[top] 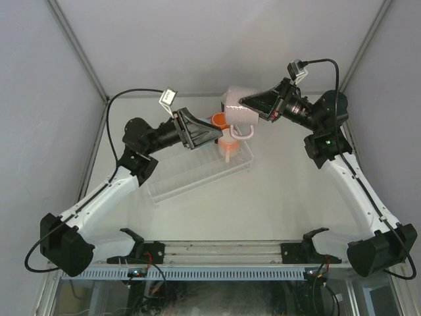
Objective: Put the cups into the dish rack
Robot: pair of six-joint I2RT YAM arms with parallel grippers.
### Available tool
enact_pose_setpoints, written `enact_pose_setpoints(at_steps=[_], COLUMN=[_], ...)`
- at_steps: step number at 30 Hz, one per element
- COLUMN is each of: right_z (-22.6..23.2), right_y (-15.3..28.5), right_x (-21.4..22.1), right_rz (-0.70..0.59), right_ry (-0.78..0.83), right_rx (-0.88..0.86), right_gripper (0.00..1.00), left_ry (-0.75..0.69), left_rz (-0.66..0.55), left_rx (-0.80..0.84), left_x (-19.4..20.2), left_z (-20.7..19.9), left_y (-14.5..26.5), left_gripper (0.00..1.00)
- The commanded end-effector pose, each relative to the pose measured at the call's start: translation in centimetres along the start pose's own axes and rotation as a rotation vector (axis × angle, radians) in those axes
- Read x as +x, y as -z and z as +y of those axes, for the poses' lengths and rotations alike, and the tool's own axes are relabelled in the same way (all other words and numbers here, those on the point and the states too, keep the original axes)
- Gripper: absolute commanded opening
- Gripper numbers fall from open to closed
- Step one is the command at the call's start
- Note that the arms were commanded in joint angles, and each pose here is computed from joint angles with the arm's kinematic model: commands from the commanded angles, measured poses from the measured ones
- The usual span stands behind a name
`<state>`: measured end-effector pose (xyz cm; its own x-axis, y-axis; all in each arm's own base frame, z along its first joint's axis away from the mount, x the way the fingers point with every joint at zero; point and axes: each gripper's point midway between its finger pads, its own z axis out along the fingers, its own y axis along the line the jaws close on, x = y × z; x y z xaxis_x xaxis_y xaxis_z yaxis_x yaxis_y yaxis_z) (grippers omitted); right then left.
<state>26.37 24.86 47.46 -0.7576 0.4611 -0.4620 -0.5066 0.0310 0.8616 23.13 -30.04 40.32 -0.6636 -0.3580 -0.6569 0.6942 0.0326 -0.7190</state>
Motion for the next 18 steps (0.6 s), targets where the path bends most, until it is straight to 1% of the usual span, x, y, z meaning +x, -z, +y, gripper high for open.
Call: enact_pose_setpoints(at_steps=[1, 9, 15, 18], right_z=[4.7, 5.4, 5.8, 6.3], right_y=[-0.3, -1.5, -2.5, -3.0], right_x=[-1.7, -1.9, -1.4, -1.3], right_rz=[-0.085, -0.097, -0.095, -0.106], right_ry=[0.152, 0.158, 0.169, 0.188], right_rx=[-0.138, -0.166, -0.203, -0.236], right_gripper=[0.00, 0.00, 0.00, 0.00], left_ry=[-0.042, -0.023, 0.017, 0.040], left_rz=[-0.019, -0.034, -0.087, -0.092], left_rx=[0.101, 0.104, 0.184, 0.208], left_x=[-1.5, -1.7, -3.0, -3.2], left_z=[-3.6, -3.2, -4.7, -5.2], left_y=[-1.0, -2.1, -2.6, -2.8], left_gripper=[0.87, 0.87, 0.87, 0.87])
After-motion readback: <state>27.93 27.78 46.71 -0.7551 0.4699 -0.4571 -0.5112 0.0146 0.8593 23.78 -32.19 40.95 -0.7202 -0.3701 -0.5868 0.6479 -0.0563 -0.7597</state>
